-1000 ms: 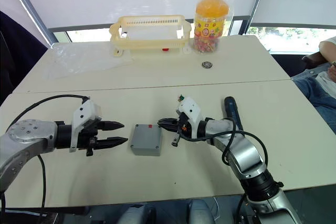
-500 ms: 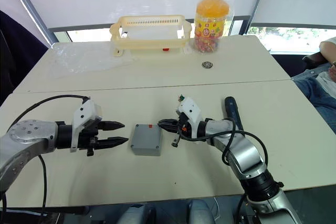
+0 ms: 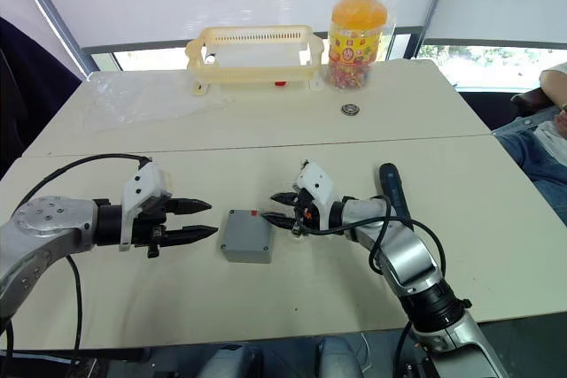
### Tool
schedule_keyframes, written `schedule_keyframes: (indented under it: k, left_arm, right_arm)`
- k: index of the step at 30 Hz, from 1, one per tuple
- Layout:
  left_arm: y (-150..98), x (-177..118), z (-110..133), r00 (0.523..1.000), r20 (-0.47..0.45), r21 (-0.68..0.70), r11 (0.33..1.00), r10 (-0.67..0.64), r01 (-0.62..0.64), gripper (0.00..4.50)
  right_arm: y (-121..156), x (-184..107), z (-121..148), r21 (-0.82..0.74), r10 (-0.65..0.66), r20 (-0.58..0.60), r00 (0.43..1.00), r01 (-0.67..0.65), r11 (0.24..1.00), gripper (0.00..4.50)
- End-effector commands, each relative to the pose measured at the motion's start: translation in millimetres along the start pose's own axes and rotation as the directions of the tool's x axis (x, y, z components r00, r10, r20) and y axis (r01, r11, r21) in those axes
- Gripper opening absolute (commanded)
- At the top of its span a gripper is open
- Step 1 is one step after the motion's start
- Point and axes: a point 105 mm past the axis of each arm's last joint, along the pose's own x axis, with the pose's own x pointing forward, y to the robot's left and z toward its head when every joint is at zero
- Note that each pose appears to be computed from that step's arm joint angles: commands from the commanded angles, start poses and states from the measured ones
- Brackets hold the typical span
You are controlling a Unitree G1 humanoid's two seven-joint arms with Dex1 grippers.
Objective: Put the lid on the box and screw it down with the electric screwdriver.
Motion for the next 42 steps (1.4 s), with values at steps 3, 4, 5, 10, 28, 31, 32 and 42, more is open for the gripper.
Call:
schedule_keyframes:
  k: [3, 4, 5, 10, 28, 31, 32, 42]
  left_arm:
    - [0.0, -2.9, 15.9, 0.999, 0.041, 0.035, 0.999, -0.027, 0.026, 2.47]
    - [1.4, -4.5, 20.7, 0.998, 0.051, 0.040, 0.999, -0.036, 0.034, 2.47]
    - [3.0, -6.1, 25.1, 0.997, 0.058, 0.047, 0.998, -0.043, 0.040, 2.47]
    - [1.7, -5.5, 39.7, 0.989, 0.062, 0.123, 0.985, -0.131, 0.123, 2.47]
    - [-37.4, 44.1, 48.8, 0.918, 0.027, 0.393, 0.848, -0.396, 0.354, 2.47]
    - [-40.0, 48.2, 47.3, 0.919, 0.054, 0.383, 0.859, -0.389, 0.341, 2.47]
    - [-40.8, 48.6, 46.9, 0.920, 0.061, 0.381, 0.861, -0.387, 0.337, 2.47]
    - [-54.7, 52.1, 43.4, 0.938, 0.127, 0.314, 0.910, -0.323, 0.270, 2.47]
  right_arm:
    - [-9.4, -16.6, 39.5, 0.002, -0.027, 0.125, 0.992, 0.027, 1.000, 3.88]
    - [-14.7, -25.9, 49.5, 0.028, -0.043, 0.151, 0.988, 0.039, 0.999, 3.88]
    - [-20.0, -35.5, 59.0, 0.057, -0.059, 0.173, 0.983, 0.050, 0.997, 3.88]
    - [-42.9, -87.8, 83.9, 0.186, -0.148, 0.129, 0.980, 0.123, 0.975, 3.88]
    - [-62.2, -208.3, -22.6, 0.375, -0.204, -0.709, 0.675, 0.606, 0.702, 4.48]
    - [-65.9, -206.9, -31.6, 0.448, -0.155, -0.712, 0.685, 0.613, 0.651, 4.48]
    - [-67.3, -206.3, -34.5, 0.468, -0.140, -0.714, 0.686, 0.616, 0.634, 4.48]
    - [-83.4, -196.1, -48.4, 0.523, -0.053, -0.762, 0.645, 0.662, 0.538, 4.48]
